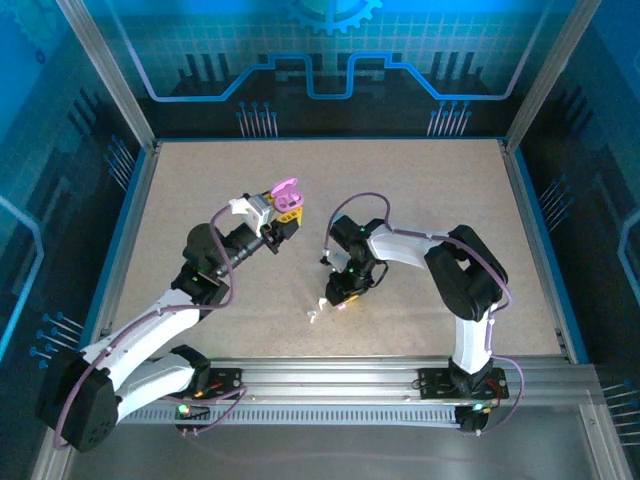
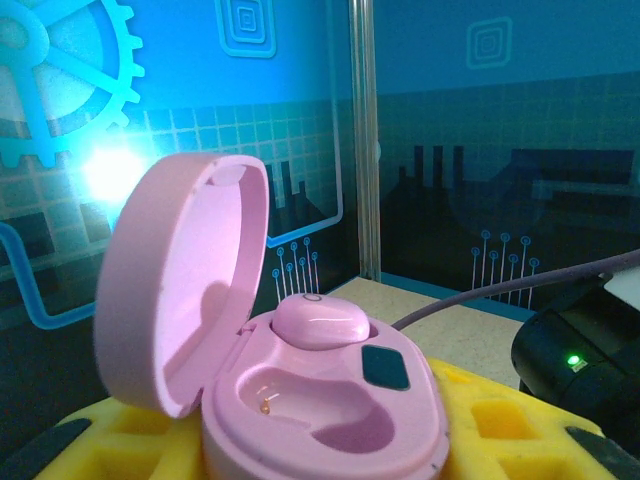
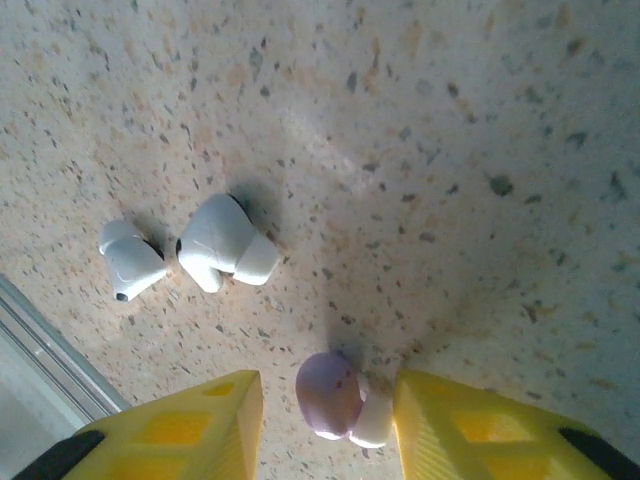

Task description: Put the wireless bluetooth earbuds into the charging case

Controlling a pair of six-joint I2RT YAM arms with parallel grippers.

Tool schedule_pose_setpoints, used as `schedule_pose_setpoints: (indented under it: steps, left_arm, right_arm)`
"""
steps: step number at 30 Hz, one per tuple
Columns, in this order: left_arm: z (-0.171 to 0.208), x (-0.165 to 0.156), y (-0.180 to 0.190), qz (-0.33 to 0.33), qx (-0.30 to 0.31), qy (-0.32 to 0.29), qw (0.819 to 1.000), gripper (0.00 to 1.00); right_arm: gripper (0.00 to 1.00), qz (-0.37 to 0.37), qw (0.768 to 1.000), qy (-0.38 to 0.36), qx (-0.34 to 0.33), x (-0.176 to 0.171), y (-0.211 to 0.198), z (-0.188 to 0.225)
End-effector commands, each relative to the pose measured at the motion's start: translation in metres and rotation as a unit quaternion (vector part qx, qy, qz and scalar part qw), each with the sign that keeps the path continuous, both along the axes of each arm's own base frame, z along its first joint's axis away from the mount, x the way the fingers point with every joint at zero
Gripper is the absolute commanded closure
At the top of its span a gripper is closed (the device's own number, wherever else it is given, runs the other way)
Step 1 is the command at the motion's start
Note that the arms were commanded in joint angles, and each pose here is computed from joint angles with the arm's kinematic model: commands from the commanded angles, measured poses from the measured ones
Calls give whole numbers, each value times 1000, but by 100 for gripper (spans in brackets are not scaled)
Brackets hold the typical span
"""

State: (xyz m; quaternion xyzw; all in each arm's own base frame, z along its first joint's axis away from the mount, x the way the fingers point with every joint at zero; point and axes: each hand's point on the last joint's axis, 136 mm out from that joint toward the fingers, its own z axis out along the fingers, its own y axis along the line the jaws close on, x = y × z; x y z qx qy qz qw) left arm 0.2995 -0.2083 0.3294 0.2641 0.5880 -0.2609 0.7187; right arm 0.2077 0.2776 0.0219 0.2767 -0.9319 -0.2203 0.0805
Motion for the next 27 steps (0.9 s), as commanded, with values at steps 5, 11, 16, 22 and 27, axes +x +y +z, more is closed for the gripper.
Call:
schedule_pose_setpoints:
  steps: [5,11,16,22,27]
  left_arm:
    - [6,-2,0,0,-4,-14,1000,65]
    - [7,-1,3,9,-4,-18,1000,65]
    - [8,-2,6,16,-4,-21,1000,65]
    - [9,-2,6,17,-3,-23,1000,65]
    - [10,-3,6,17,-3,-23,1000,65]
  right_arm:
    - [60,7,999,-35,-39,2,-6,10]
    - [60,10,998,-47,-45,6,1,13]
    - [61,9,997,-42,-56,2,6,6]
    - [64,16,996,-46,-76,2,6,-1]
    - [65,19,996,-46,-80,3,6,-2]
